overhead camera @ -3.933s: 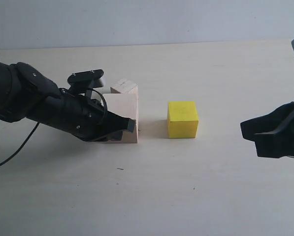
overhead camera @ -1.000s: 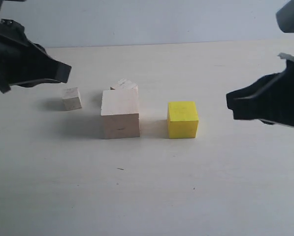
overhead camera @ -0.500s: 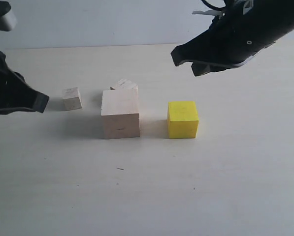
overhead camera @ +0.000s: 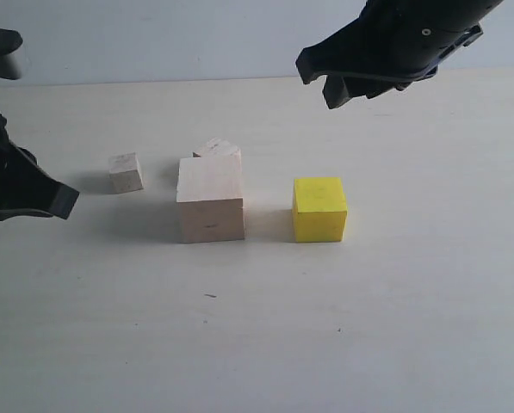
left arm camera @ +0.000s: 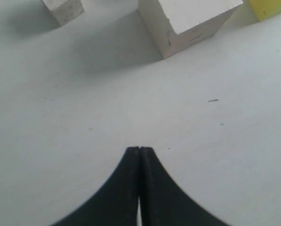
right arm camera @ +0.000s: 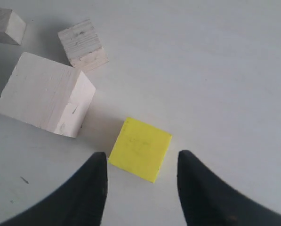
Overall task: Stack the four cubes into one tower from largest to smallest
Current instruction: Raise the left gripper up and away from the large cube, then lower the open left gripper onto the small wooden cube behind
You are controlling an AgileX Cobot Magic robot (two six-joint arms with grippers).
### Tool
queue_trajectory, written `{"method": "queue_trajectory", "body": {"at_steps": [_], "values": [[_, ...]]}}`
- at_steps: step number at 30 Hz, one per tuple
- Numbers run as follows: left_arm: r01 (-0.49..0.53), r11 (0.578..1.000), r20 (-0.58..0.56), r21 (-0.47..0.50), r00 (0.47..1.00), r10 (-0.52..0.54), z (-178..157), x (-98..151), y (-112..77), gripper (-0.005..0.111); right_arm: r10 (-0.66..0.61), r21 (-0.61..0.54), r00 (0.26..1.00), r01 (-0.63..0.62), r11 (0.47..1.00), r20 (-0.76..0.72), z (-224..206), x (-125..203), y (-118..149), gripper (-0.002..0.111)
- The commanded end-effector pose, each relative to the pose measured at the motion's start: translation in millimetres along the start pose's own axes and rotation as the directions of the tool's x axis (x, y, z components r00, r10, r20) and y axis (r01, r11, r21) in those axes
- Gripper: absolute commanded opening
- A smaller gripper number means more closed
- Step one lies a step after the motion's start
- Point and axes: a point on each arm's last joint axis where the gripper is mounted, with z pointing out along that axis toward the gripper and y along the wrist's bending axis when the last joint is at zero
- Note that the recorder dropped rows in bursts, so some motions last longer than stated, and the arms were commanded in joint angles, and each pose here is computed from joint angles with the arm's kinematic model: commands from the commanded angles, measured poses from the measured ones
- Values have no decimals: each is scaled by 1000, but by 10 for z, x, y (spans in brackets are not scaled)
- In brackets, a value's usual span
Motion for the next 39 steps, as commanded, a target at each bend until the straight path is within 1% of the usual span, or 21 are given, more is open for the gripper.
{"method": "queue_trajectory", "body": {"at_steps": [1,3,4,6,8,10,11,15,17,22,25,28,29,34,36,37,39], "values": [[-10,1000,119,-5,993,10,-10,-100,9,0,-13,18,1000,13,1000,-10,-24,-3,-11,50],[-40,999,191,-13,981,42,-55,-200,6,5,-13,19,1000,13,1000,-19,-24,6,-12,50],[-61,998,210,-18,976,63,-82,-262,2,10,-12,19,1000,13,1000,-21,-24,7,-12,50],[-98,995,241,-26,965,101,-140,-395,-9,22,-3,20,1000,4,1000,-24,-24,11,-13,50],[-117,992,269,-38,955,123,-174,-569,-18,41,12,21,1000,-11,1000,-29,-24,15,-13,50],[-129,990,291,-56,947,140,-181,-755,-20,56,14,23,999,-13,1000,-44,-25,29,-15,50],[-133,989,294,-62,945,145,-156,-850,-23,61,15,24,998,-13,1000,-54,-25,38,-16,50],[-166,982,269,-96,945,186,82,-1170,-17,62,17,30,995,-15,999,-93,-28,74,-20,50],[-188,975,236,-121,949,212,247,-1314,-3,62,18,32,994,-14,999,-110,-30,89,-22,50],[-225,961,192,-159,948,254,619,-1591,18,62,27,32,990,-23,999,-139,-33,116,-20,50],[-247,952,176,-179,944,278,821,-1672,33,62,26,33,990,-22,999,-139,-33,116,-22,50],[-253,951,186,-179,940,285,943,-1698,31,62,26,33,990,-22,999,-139,-33,116,-22,50],[-257,950,200,-176,936,291,1011,-1713,17,62,26,32,991,-22,999,-134,-32,112,-21,50],[-261,949,252,-174,920,299,1146,-1761,3,62,26,32,991,-22,999,-128,-32,106,-20,50],[-258,950,248,-175,922,297,1214,-1778,25,66,26,31,992,-22,999,-124,-31,102,-20,50],[-254,951,239,-175,926,291,1279,-1807,45,76,26,30,993,-22,999,-116,-30,95,-19,50],[-253,952,232,-175,929,290,1369,-1847,52,86,26,29,994,-23,999,-110,-30,89,-18,50]]}}
